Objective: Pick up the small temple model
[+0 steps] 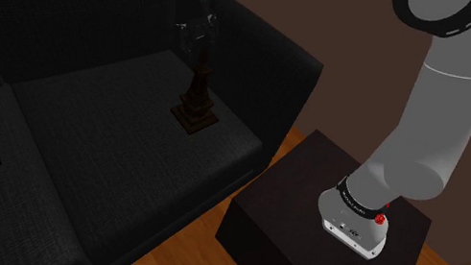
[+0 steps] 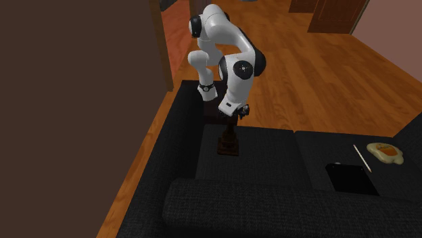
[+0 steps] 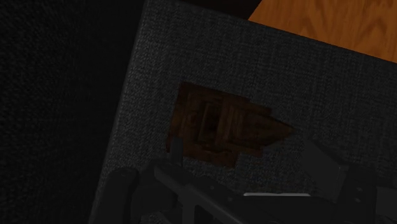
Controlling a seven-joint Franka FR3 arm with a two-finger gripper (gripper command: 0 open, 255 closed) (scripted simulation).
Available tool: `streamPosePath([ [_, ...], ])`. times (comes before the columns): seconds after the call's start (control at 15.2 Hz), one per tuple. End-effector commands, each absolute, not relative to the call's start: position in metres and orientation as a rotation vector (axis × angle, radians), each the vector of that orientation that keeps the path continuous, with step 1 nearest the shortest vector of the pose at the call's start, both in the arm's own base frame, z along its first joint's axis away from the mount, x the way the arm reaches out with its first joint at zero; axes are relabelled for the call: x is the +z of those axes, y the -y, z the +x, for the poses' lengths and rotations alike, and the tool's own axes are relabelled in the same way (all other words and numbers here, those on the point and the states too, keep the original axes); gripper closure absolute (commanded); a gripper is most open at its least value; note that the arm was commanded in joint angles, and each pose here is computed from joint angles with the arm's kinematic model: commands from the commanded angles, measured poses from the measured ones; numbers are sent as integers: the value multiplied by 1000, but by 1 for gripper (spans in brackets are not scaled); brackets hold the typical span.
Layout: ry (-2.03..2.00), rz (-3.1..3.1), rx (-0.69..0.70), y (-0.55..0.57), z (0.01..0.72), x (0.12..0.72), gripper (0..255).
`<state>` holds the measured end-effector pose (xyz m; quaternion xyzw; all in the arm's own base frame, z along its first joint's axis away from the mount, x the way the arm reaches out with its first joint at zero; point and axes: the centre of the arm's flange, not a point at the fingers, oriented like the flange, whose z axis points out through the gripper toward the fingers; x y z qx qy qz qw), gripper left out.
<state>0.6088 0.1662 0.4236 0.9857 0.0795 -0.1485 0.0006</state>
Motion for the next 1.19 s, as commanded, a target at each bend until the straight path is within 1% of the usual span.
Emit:
streamPosePath([
  [0.0, -250, 3095, -468, -168, 610, 413, 0],
  [0.33, -250, 3095, -468, -168, 610, 394, 0],
  [0.4, -250, 3095, -468, -168, 610, 393, 255],
  [0.92, -250, 3095, -468, -169, 610, 393, 255],
  [1.12, -250, 3095, -468, -168, 610, 405, 255],
])
